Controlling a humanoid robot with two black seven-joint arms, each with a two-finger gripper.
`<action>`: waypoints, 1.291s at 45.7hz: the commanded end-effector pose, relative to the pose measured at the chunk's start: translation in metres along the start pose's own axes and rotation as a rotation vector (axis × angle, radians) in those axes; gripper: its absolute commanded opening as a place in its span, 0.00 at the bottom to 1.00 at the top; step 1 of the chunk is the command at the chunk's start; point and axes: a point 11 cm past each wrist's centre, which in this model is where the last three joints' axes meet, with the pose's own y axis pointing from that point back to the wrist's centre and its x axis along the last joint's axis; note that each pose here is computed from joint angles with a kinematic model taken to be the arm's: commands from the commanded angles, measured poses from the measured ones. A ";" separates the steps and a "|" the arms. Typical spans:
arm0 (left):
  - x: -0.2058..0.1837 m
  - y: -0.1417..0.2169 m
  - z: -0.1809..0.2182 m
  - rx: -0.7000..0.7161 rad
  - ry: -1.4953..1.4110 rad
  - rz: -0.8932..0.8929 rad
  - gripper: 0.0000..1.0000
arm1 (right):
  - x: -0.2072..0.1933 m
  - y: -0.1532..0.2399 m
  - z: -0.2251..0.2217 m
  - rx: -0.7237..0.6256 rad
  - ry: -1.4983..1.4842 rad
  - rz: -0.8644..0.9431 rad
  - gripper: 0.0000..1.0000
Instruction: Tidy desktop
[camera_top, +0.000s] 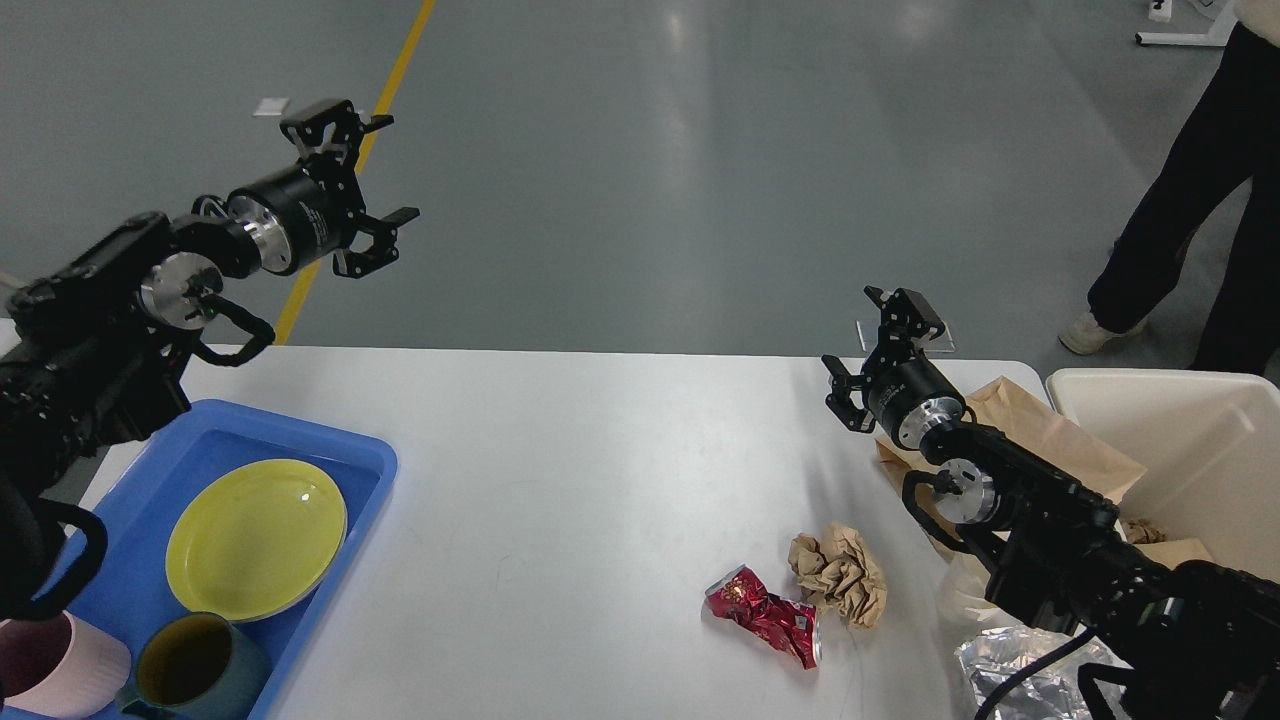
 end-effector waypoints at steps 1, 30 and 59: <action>0.002 0.002 -0.048 0.023 0.121 0.014 0.96 | 0.000 0.000 0.000 0.000 0.000 0.000 1.00; 0.043 0.040 -0.105 -0.120 0.464 0.115 0.96 | 0.000 0.000 0.000 0.000 0.000 0.000 1.00; 0.045 0.046 -0.111 -0.153 0.506 0.089 0.96 | 0.000 0.000 0.000 0.000 0.000 0.000 1.00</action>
